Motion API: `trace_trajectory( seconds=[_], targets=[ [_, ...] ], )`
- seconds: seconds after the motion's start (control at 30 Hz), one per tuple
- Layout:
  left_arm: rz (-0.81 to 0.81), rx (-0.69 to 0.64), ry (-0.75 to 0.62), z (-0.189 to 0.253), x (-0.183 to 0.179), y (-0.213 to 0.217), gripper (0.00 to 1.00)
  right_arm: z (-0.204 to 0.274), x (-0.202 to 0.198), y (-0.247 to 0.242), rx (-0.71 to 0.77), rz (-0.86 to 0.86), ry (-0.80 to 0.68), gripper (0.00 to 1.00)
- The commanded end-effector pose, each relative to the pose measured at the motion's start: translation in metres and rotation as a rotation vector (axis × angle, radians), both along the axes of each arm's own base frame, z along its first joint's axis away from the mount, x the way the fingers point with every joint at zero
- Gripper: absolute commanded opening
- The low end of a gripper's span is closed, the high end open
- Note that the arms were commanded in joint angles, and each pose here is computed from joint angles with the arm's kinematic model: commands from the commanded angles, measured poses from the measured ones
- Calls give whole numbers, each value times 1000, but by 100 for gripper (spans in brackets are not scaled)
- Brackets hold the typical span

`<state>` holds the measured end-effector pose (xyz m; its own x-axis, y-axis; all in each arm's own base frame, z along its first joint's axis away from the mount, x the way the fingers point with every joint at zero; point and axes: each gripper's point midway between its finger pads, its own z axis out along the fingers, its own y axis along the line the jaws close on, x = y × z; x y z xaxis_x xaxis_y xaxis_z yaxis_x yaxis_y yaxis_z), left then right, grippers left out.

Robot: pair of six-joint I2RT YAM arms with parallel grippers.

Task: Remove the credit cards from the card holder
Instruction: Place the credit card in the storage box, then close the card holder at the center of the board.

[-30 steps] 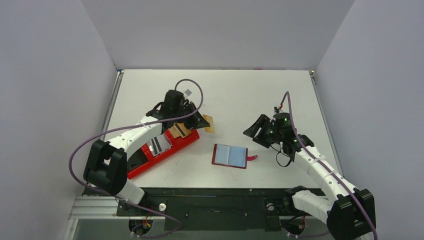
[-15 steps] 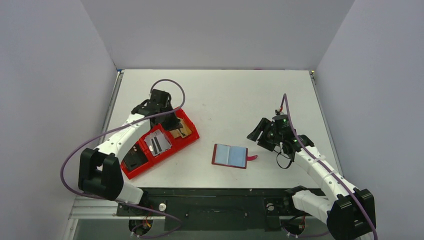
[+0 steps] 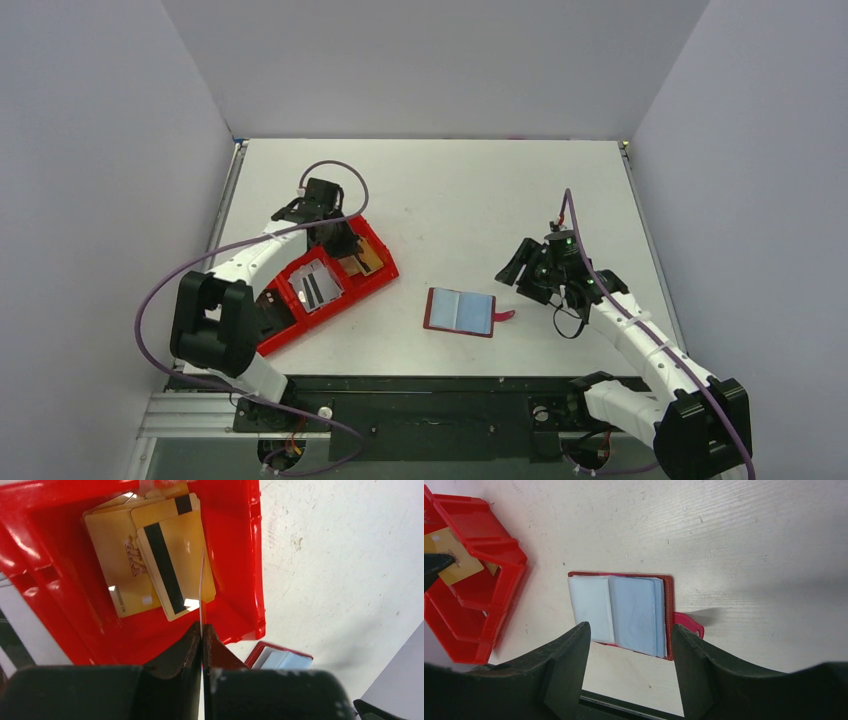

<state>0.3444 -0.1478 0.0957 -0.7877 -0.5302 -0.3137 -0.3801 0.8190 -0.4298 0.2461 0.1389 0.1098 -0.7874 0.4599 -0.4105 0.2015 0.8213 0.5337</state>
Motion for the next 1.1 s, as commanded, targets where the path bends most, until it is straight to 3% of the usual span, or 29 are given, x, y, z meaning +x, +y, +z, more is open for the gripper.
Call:
trace_trajectory(
  seconds=[0.0,0.2,0.37,0.47,0.73,0.93,1.07],
  targets=[
    [20,-39,-59,-3,24,-7,1,12,1,-4,-18,-3,-52,57],
    [14,-72,-77,-10,30,-12,10,12,-3,-8,-36,-6,-54,57],
    [18,-53,-79,-8,27,-5,33,12,-5,-10,-45,-3,-52,57],
    [22,-24,-86,1,20,3,41,9,-6,-11,-58,-2,-44,58],
    [-39,106,-137,40,-5,16,47,0,-17,-4,-145,30,-30,58],
    [-229,161,-143,50,-39,-24,48,-17,-31,15,-191,70,4,58],
    [-351,128,-132,44,-65,-61,48,-27,-35,17,-226,64,20,57]
  ],
)
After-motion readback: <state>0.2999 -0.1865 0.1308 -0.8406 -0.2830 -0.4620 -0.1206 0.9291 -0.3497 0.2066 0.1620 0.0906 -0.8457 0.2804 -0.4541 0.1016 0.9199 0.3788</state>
